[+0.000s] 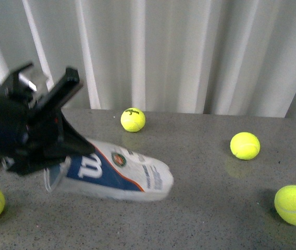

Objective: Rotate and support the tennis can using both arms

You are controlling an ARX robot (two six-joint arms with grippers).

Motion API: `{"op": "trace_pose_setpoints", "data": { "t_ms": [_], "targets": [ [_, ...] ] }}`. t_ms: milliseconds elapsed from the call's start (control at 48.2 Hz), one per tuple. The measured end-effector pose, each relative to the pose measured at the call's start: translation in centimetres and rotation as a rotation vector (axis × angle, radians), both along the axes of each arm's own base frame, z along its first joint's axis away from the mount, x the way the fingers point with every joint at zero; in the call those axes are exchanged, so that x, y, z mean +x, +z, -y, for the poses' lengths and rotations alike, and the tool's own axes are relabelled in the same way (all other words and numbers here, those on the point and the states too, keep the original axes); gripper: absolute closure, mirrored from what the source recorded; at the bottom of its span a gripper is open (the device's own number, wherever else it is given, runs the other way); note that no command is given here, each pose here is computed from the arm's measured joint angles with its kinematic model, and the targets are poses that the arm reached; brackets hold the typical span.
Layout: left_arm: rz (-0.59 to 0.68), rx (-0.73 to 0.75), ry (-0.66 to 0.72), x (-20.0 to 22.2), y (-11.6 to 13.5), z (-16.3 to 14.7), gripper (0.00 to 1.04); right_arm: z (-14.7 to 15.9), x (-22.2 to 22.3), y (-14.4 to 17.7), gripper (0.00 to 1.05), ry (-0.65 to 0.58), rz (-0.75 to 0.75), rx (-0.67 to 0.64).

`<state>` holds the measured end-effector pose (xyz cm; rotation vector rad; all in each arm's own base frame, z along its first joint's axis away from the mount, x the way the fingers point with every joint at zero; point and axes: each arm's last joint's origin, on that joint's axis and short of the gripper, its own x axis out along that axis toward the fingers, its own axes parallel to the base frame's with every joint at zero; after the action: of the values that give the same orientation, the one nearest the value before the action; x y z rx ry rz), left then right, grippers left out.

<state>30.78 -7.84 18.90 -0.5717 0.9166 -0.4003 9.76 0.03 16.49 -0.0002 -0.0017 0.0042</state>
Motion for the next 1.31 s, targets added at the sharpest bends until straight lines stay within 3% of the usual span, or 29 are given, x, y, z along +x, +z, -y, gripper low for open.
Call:
{"op": "trace_pose_setpoints", "data": {
  "t_ms": [207, 456, 684, 1058, 1307],
  "targets": [
    [0.16, 0.417, -0.224, 0.6, 7.3, 2.4, 1.01, 0.0, 0.0, 0.0, 0.07, 0.0, 0.0, 0.0],
    [0.244, 0.761, -0.555, 0.1, 10.7, 7.3, 1.01, 0.0, 0.0, 0.0, 0.07, 0.0, 0.0, 0.0],
    [0.207, 0.83, -0.725, 0.0, 9.5, 11.0, 1.01, 0.0, 0.0, 0.0, 0.07, 0.0, 0.0, 0.0],
    [0.098, 0.91, -0.76, 1.9, 4.6, 12.8, 1.01, 0.0, 0.0, 0.0, 0.07, 0.0, 0.0, 0.0],
    [0.092, 0.9, -0.763, 2.6, 4.4, 13.0, 1.01, 0.0, 0.0, 0.0, 0.07, 0.0, 0.0, 0.0]
  ]
}}
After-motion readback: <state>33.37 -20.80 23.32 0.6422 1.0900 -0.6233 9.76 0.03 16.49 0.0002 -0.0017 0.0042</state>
